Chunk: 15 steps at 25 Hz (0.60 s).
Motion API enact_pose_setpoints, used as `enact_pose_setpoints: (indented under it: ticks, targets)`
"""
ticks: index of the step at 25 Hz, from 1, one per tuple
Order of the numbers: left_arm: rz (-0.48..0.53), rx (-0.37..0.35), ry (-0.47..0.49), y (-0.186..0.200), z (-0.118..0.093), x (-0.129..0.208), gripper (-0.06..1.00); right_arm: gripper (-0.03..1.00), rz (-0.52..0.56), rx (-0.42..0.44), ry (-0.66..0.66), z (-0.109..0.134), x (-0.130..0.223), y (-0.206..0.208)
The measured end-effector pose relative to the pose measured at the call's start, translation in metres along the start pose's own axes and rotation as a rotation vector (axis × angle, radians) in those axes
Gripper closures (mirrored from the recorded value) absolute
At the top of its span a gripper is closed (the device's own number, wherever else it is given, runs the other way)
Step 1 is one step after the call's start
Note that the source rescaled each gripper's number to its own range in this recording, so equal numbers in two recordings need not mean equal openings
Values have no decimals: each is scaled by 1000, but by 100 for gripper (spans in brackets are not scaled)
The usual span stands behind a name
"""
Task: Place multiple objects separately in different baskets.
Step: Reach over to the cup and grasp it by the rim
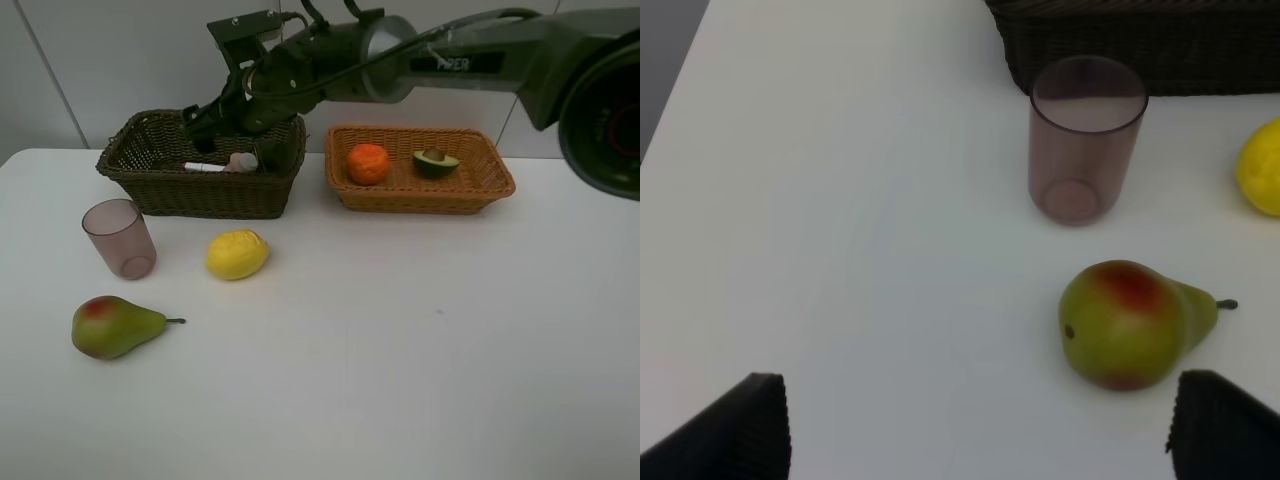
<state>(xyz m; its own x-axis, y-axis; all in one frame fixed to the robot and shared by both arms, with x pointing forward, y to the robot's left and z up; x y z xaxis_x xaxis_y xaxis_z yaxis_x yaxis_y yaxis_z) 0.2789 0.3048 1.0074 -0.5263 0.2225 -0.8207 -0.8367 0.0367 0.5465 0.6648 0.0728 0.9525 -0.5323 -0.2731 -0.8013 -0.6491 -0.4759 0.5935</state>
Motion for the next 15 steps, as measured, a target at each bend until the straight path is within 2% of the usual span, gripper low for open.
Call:
enact_pose_setpoints:
  ticks: [6, 15]
  targets:
    - [0, 0, 0, 0, 0, 0, -5, -3, 96, 89, 37, -11, -14, 39]
    - [0, 0, 0, 0, 0, 0, -5, -3, 234, 188, 157, -26, -38, 121]
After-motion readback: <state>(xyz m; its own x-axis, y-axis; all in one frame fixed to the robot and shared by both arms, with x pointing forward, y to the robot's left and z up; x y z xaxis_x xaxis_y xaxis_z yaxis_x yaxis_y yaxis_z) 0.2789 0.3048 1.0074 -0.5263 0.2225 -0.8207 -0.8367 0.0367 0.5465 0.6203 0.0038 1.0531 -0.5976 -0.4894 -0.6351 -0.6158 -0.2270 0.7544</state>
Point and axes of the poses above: a point on each arm's last joint axis where the gripper is mounted, y pointing back along that axis away from the gripper, z along the wrist's bending axis when the last joint is at zero, x = y × z, the point moved 4 cm from there along -y, pointing out along that axis toward the gripper, and after that the axes turned 14 degrees about -y, right-handed, at the moved point
